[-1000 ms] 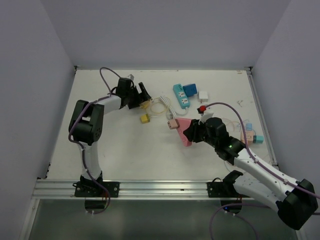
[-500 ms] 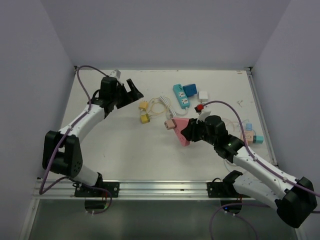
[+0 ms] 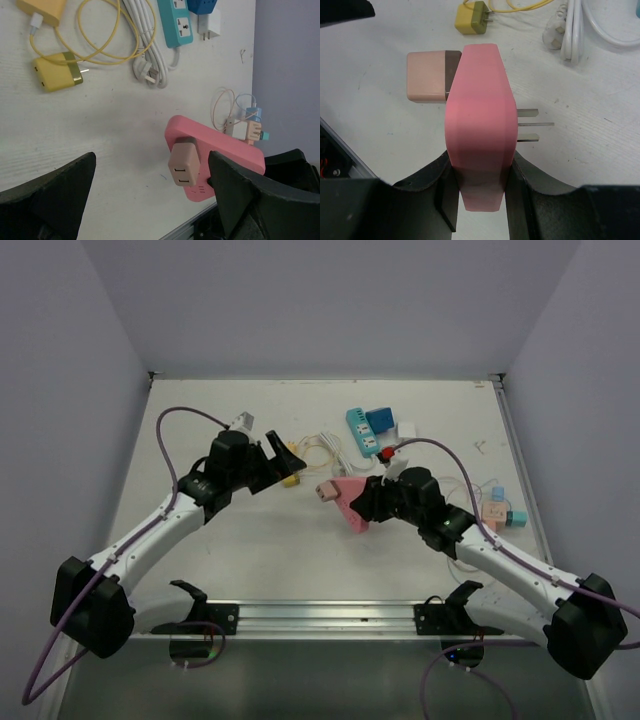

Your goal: Pull the plug off the socket

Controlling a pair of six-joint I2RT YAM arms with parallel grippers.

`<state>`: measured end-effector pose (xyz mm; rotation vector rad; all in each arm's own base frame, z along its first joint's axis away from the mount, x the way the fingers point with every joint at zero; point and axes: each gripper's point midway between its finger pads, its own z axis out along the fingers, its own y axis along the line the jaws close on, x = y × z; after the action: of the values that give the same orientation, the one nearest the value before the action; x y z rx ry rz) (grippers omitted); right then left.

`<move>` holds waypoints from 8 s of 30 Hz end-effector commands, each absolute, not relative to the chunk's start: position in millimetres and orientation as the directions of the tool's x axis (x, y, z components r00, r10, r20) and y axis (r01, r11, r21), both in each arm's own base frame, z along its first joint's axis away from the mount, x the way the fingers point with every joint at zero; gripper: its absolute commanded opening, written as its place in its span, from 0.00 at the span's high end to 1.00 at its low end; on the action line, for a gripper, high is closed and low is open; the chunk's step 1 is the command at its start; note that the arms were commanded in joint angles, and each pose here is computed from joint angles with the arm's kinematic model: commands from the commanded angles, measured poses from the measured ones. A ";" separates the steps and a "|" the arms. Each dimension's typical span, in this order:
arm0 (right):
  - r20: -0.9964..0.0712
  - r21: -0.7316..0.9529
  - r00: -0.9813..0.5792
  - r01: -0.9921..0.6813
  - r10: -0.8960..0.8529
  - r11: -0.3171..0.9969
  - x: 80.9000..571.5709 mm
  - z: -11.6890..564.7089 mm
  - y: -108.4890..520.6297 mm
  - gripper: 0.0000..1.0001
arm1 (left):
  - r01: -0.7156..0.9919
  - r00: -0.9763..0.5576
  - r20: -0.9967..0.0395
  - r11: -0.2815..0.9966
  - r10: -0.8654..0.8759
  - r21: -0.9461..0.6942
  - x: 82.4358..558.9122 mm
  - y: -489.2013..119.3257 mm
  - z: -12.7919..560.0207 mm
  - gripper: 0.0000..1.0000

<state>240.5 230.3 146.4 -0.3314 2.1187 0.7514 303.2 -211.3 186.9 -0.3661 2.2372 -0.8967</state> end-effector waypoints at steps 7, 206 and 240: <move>-0.844 0.443 -0.524 -0.553 0.119 0.706 252.2 197.7 259.0 1.00 | -0.025 -0.700 -0.440 0.634 -0.563 -0.773 293.3 -253.4 191.1 0.05; -0.656 -0.055 -0.415 0.860 0.631 0.508 255.4 107.0 -116.3 0.01 | -0.082 -0.375 -0.915 0.989 -0.146 -0.125 329.2 -61.5 202.6 0.00; -0.639 -0.078 -0.383 0.895 0.667 0.439 255.4 59.1 -132.0 0.35 | -0.072 -0.391 -0.910 0.990 -0.137 -0.118 330.6 -63.9 197.0 0.00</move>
<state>255.5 -130.2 56.4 1.3217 2.1886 -0.5737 323.6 -63.1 185.4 -0.1588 2.0295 -0.0715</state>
